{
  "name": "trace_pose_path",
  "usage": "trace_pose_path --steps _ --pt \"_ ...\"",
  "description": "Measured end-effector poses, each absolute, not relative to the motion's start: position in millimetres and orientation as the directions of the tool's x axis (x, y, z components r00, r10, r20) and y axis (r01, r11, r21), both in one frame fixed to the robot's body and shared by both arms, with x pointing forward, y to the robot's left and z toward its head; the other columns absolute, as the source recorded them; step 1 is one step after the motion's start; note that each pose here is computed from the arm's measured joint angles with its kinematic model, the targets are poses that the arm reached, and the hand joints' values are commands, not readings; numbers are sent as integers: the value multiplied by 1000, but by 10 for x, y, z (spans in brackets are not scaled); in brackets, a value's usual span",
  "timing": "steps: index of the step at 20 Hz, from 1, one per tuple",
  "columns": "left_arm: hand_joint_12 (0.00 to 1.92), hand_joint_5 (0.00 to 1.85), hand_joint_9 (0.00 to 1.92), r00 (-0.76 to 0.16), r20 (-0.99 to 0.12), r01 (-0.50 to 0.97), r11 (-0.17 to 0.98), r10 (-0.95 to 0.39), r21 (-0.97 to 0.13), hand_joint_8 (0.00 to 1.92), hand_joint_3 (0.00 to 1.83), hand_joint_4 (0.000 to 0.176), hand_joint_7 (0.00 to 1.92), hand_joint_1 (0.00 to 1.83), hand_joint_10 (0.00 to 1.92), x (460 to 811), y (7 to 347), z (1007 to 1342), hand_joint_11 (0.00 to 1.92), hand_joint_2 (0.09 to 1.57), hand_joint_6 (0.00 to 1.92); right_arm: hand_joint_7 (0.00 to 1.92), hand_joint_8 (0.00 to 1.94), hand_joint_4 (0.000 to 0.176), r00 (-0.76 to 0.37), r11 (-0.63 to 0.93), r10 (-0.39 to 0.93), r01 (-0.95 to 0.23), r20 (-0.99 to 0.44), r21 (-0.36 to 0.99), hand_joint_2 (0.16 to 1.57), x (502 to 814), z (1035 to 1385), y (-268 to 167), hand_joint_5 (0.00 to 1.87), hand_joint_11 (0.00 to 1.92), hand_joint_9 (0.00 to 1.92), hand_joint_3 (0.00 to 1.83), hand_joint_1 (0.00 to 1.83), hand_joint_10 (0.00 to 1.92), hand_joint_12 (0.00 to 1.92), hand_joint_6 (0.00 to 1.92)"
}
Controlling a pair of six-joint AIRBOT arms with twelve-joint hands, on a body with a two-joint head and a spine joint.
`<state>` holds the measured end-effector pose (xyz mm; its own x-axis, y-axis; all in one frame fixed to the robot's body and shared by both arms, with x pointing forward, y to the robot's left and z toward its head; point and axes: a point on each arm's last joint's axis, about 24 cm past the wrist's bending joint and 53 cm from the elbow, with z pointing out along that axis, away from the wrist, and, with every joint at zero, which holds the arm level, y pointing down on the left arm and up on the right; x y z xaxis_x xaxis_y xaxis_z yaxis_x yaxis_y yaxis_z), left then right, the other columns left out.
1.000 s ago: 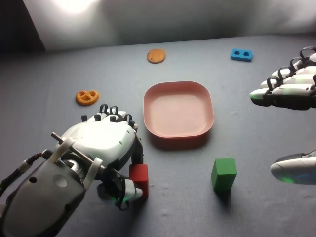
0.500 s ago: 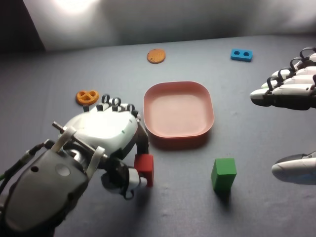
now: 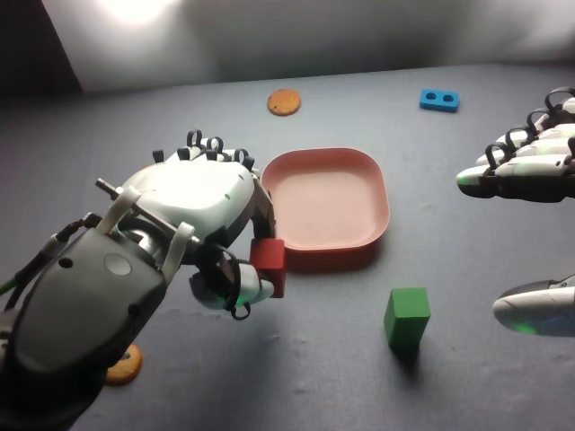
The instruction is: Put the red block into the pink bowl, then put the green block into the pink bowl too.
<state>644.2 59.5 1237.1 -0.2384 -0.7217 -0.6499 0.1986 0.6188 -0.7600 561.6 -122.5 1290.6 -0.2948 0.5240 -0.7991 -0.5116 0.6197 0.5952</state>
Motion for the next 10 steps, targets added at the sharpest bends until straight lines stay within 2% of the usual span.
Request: trace_pose_path --steps 1,2,3,4,5,6,7,8,9,10 --pt "0 1014 171 -239 -650 205 617 -721 -760 5 1 52 399 1075 8 6444 583 12388 0 1098 927 335 1 0 -292 622 521 -514 -802 591 1025 5616 12907 -1223 356 0 282 0 301 2 760 1" --pt "0 1016 183 -240 -649 209 615 -722 -761 9 0 65 422 1071 9 6447 574 12406 0 1097 924 378 9 0 -290 624 518 -515 -805 588 1013 5616 12907 -1223 395 0 330 0 314 15 889 9" --pt "0 1021 195 -243 -649 213 613 -721 -761 10 0 54 442 1076 10 6464 561 12418 0 1095 916 342 1 0 -289 625 517 -516 -805 587 1023 5616 12907 -1221 354 0 288 0 289 5 784 1" --pt "0 1033 183 -235 -651 223 612 -721 -759 3 0 20 404 1092 3 6493 547 12453 0 1091 897 333 0 0 -288 626 516 -517 -807 584 1031 5615 12907 -1220 345 0 274 3 280 1 731 0" --pt "0 1035 181 -231 -649 235 606 -725 -760 1 0 14 396 1094 2 6516 527 12495 0 1090 893 350 4 0 -285 628 512 -520 -810 579 1029 5614 12908 -1213 362 0 290 1 280 6 771 5" --pt "0 1020 166 -232 -647 246 600 -726 -761 0 1 57 394 1074 5 6540 485 12527 0 1095 917 353 5 0 -283 630 510 -521 -813 576 1021 5615 12908 -1214 369 0 295 0 311 7 776 6" --pt "0 1018 163 -236 -646 255 595 -726 -762 3 1 64 399 1071 5 6549 445 12546 0 1096 920 338 1 0 -278 630 511 -523 -813 575 1024 5615 12920 -1216 359 0 284 0 312 2 767 1" --pt "0 1024 171 -241 -644 266 589 -726 -763 5 0 56 413 1076 6 6555 396 12569 0 1094 912 376 10 0 -275 630 511 -524 -814 573 1023 5616 12924 -1218 394 0 316 0 312 11 863 10" --pt "0 1025 152 -244 -638 275 579 -730 -768 0 0 52 393 1078 1 6578 353 12606 0 1093 909 385 12 0 -274 630 512 -524 -814 573 1020 5616 12929 -1220 404 0 323 0 310 13 882 12" --pt "0 1037 162 -245 -639 287 575 -729 -766 3 0 29 400 1090 4 6591 316 12639 0 1089 890 359 6 0 -274 631 512 -524 -814 572 1025 5616 12929 -1220 383 0 295 0 308 6 810 2"
